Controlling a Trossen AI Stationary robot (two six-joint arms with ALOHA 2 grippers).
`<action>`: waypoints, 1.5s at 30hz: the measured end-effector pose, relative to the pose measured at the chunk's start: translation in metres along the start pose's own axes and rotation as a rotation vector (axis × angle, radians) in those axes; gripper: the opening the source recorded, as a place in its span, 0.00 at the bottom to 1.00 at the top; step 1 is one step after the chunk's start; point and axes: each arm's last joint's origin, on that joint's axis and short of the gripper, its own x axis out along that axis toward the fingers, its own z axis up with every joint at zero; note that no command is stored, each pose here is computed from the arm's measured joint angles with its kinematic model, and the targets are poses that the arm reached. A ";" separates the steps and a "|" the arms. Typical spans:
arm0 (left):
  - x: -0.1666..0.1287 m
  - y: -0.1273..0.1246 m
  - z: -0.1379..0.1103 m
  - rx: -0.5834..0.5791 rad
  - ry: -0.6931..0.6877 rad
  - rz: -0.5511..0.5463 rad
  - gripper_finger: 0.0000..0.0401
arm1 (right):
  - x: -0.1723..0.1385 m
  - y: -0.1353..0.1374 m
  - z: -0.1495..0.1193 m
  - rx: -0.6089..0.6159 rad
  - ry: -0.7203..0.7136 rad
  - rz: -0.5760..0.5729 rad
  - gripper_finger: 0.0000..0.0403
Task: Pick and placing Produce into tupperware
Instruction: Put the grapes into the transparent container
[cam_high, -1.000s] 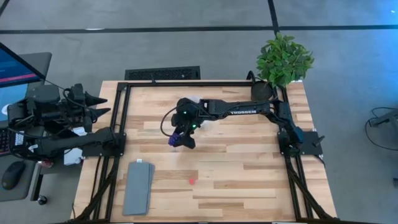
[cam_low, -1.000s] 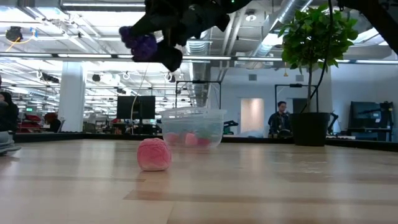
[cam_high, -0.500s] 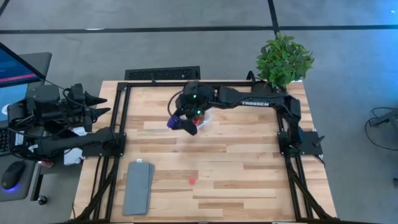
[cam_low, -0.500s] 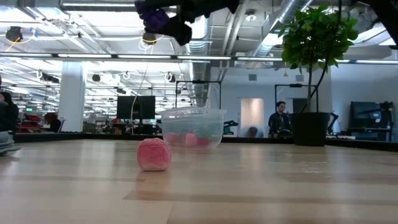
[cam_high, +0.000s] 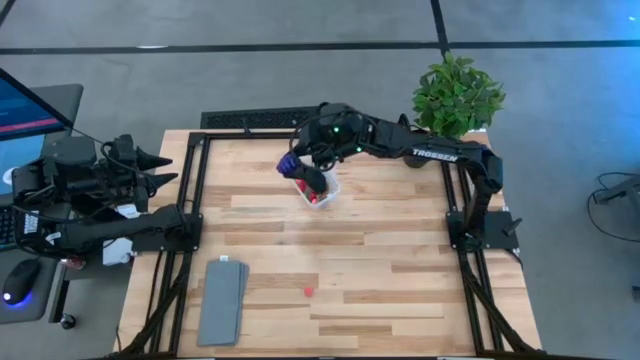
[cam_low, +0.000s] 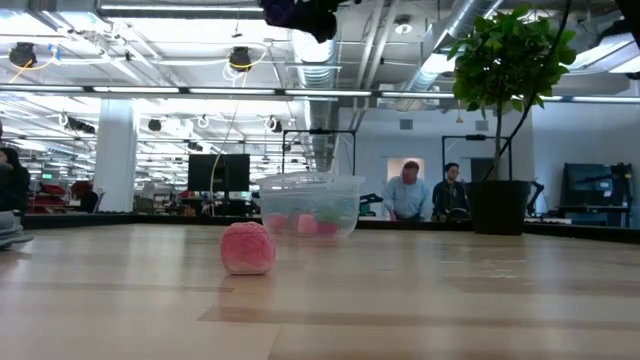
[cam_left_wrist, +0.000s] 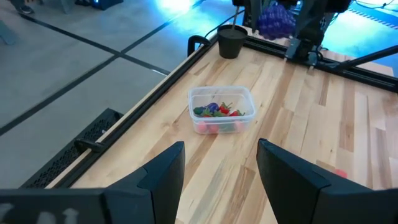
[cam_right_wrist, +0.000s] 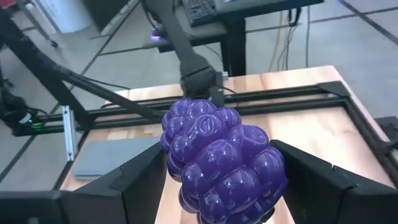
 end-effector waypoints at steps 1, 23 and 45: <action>0.000 0.000 0.000 0.000 0.000 0.000 0.47 | -0.003 -0.001 0.001 0.003 0.003 -0.013 0.75; 0.000 0.000 -0.002 0.000 0.016 0.000 0.47 | -0.013 -0.019 -0.021 0.066 0.141 -0.150 0.75; 0.000 0.000 -0.001 0.001 0.011 -0.002 0.47 | 0.013 -0.043 -0.099 0.205 0.272 -0.271 0.75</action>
